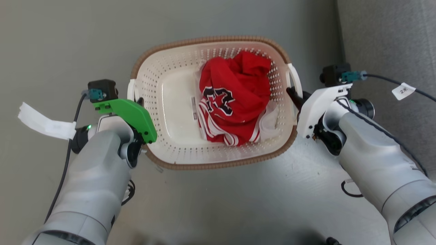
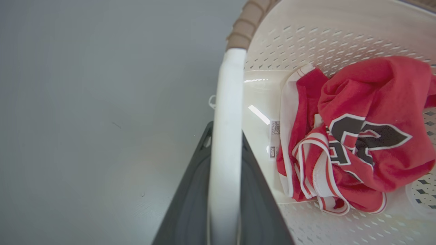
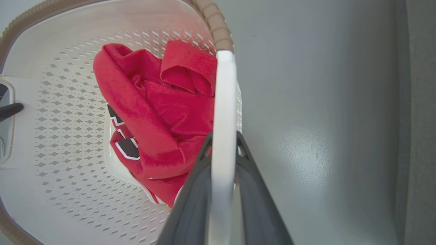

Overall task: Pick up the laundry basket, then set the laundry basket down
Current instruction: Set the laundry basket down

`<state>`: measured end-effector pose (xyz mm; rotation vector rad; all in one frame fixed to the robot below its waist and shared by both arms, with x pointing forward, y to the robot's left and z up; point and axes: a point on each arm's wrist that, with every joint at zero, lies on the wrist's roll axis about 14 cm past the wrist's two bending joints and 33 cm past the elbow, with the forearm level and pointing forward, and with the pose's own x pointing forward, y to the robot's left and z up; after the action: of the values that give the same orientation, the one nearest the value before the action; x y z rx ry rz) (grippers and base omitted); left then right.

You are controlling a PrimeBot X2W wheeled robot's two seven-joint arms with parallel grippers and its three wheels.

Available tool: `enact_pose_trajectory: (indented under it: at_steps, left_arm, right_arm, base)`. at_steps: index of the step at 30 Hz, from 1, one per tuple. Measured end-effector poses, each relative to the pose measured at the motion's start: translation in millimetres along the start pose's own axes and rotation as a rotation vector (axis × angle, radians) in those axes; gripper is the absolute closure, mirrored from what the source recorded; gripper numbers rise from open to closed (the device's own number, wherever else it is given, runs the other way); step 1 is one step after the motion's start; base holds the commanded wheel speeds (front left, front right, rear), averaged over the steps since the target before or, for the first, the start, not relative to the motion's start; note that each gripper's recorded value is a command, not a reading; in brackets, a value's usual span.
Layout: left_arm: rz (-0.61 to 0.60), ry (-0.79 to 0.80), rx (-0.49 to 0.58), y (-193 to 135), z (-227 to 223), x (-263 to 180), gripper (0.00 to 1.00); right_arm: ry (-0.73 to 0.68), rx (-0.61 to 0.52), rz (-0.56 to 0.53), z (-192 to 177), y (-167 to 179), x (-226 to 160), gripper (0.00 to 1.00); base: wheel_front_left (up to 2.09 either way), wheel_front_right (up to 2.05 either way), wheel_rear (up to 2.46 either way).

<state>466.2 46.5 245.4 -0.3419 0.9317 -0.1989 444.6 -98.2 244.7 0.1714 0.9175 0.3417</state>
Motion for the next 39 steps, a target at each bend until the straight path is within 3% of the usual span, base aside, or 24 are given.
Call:
enact_pose_trajectory:
  at_steps: [17, 39]
  left_arm:
    - [0.033, 0.010, -0.009, 23.5, -12.4, 61.7, 1.00]
    - [0.054, 0.096, -0.016, 42.6, -61.3, 87.5, 1.00]
  right_arm:
    - [0.014, 0.004, -0.001, -13.6, -22.8, 59.3, 1.00]
    - [0.097, 0.016, -0.017, -60.2, -37.5, 84.4, 1.00]
  base:
    - [0.00, 0.00, 0.00]
    - [0.00, 0.00, 0.00]
